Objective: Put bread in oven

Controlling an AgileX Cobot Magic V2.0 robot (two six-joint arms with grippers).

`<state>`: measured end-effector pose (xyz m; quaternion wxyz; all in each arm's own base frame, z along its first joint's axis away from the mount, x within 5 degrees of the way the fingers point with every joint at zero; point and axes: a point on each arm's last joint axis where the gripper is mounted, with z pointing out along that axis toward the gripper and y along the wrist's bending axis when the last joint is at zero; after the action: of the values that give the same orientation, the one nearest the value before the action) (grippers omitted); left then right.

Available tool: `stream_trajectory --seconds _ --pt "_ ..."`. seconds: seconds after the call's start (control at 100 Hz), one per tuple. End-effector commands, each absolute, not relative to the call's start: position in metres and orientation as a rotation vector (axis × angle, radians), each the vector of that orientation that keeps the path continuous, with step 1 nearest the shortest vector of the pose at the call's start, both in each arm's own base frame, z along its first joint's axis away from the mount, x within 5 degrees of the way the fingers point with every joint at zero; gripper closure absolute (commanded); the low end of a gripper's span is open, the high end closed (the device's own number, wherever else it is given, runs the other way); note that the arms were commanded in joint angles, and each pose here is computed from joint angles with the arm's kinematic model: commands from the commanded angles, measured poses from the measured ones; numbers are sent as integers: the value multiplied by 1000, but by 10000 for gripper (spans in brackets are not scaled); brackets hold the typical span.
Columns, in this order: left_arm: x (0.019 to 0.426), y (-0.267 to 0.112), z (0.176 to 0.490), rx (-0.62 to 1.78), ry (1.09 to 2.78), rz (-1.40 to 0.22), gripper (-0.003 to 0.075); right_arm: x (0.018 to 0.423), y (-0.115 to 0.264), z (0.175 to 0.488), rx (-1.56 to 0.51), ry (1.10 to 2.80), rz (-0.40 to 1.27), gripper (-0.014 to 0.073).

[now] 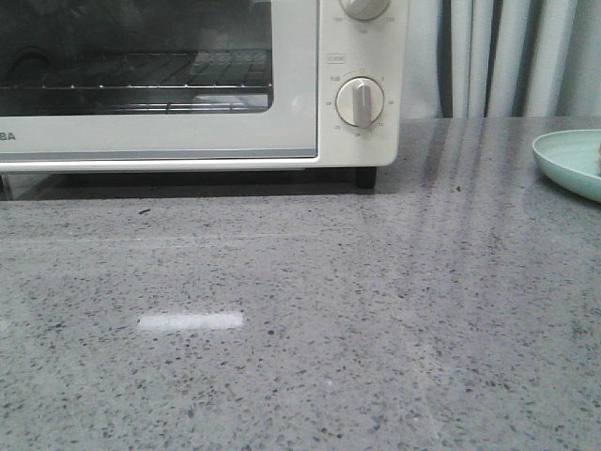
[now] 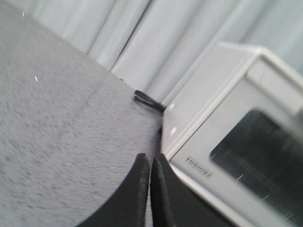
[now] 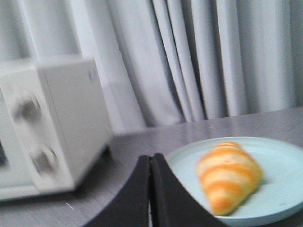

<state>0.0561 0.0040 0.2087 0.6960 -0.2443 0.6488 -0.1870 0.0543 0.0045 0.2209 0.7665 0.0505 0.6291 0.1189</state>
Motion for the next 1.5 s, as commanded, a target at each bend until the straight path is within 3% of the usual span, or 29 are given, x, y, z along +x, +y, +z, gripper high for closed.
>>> stream_trajectory --seconds 0.0,0.17,0.31,0.5,0.6,0.71,1.09,1.49 --pt "54 8 208 -704 1312 -561 741 50 3 227 253 1236 446 664" --pt "54 6 207 -755 1313 -643 741 49 1 232 301 1170 499 664" --pt "53 -6 210 -655 1436 -682 742 44 -1 251 335 1128 545 664" --pt "50 -15 269 -229 1498 -408 741 44 2 297 121 1309 255 664" --pt "58 -17 297 -128 1526 -374 741 55 2 318 26 1349 115 664" --pt "70 -21 326 25 1541 -333 741 75 3 332 7 1411 88 664" --pt "133 -58 387 342 1602 -467 741 109 8 335 -14 1525 104 664" --pt "199 -93 394 397 1648 -449 742 109 13 335 -49 1529 140 664"
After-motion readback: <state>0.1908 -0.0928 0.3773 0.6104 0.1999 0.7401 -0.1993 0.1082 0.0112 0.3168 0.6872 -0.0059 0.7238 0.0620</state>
